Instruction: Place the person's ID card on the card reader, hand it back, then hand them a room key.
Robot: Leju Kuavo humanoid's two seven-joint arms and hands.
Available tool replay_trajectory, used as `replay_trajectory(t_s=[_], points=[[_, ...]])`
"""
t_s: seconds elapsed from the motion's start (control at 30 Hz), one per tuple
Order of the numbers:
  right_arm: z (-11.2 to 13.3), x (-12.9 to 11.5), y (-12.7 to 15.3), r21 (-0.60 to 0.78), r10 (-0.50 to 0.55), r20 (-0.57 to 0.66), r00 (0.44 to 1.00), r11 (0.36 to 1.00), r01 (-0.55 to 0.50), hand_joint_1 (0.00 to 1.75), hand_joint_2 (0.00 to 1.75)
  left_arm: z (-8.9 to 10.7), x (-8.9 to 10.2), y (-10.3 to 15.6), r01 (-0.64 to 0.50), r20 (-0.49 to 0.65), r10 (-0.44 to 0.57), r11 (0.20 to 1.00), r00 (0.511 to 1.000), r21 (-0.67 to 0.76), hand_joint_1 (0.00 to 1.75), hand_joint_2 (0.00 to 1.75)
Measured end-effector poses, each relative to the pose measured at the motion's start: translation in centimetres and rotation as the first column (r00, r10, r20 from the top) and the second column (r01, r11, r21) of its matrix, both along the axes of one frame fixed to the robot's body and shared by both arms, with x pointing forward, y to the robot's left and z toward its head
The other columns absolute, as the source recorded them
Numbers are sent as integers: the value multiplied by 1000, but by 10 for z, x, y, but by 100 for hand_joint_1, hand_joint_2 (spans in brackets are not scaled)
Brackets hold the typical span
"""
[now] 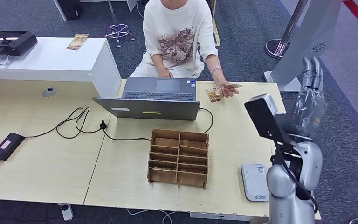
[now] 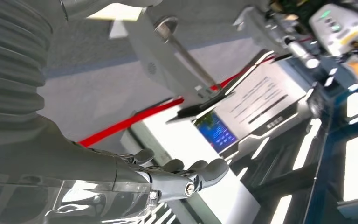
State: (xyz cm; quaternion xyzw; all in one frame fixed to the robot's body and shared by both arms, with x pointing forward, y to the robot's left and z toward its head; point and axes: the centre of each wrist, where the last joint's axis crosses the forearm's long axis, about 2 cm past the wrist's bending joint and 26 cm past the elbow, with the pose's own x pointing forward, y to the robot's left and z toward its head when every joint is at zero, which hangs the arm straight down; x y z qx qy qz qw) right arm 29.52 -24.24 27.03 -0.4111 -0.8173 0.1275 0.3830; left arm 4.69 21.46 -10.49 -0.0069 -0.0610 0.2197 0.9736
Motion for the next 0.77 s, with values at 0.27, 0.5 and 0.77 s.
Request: replay_trajectory(t_s=[0.27, 0.5, 0.77], points=[[-23, -58, -7, 247, 273, 52, 961, 928, -278, 0, 175, 1, -2, -10, -67, -13, 67, 998, 998, -9, 0, 0], [-44, -82, 7, 369, 414, 15, 910, 843, -390, 0, 175, 2, -3, -16, -119, -21, 118, 993, 993, -7, 0, 0], [-69, -105, 27, 365, 478, -52, 877, 826, -429, 0, 175, 3, -5, -20, -151, -17, 151, 988, 988, -17, 0, 0]])
